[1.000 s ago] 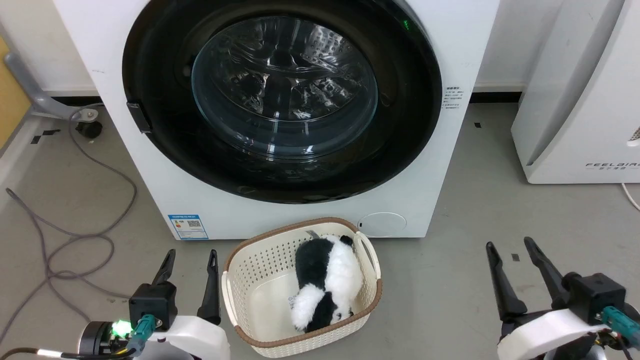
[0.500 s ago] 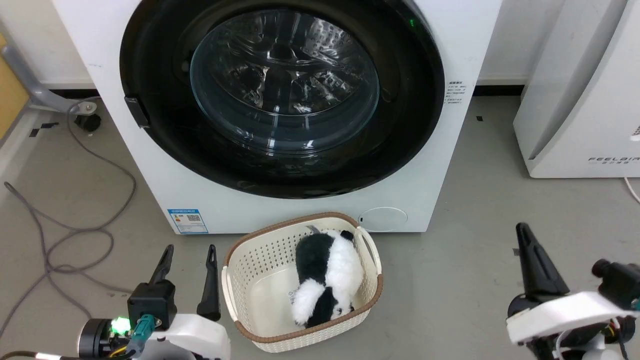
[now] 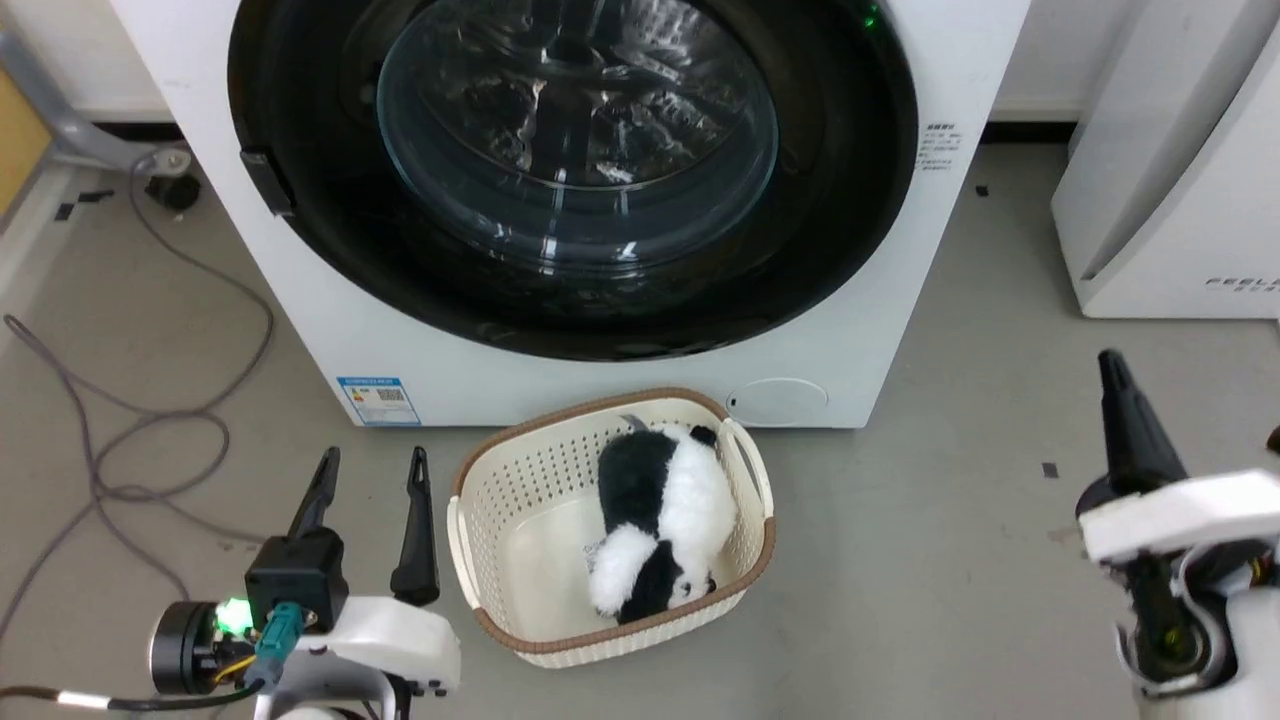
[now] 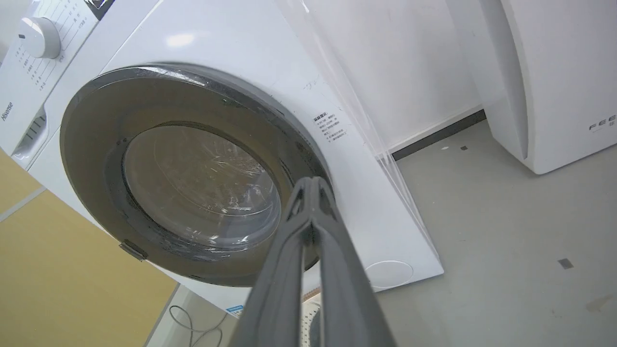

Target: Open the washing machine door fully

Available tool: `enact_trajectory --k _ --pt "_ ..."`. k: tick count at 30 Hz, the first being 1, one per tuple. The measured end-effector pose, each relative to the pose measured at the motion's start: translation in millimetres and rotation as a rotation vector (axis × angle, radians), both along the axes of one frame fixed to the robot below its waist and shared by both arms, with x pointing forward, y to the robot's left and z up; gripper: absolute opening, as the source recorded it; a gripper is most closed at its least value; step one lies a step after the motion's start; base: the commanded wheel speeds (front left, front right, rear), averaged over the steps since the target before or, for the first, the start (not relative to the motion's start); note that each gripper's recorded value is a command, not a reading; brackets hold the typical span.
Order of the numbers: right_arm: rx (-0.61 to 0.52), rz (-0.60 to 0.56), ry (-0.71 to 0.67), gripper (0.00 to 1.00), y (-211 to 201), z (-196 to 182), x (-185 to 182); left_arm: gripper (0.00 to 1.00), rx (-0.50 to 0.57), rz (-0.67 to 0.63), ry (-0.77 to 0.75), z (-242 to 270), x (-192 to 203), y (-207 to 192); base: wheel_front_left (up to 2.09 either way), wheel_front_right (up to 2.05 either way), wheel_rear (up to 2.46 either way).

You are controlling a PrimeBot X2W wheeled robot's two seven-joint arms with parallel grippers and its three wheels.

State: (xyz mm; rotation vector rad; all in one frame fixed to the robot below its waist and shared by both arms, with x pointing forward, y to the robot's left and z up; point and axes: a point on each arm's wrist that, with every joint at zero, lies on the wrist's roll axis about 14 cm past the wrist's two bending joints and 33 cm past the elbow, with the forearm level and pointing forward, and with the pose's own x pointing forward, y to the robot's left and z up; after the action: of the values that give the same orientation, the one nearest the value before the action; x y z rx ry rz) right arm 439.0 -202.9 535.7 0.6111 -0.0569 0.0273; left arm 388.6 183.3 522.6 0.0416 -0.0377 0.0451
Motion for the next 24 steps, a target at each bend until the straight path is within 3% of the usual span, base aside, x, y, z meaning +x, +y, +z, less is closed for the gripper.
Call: enact_trajectory --k 24 --pt "0.124 0.046 -0.039 0.0 7 29 129 1.0 0.015 0.042 0.004 -17 36 12 0.0 0.0 0.0"
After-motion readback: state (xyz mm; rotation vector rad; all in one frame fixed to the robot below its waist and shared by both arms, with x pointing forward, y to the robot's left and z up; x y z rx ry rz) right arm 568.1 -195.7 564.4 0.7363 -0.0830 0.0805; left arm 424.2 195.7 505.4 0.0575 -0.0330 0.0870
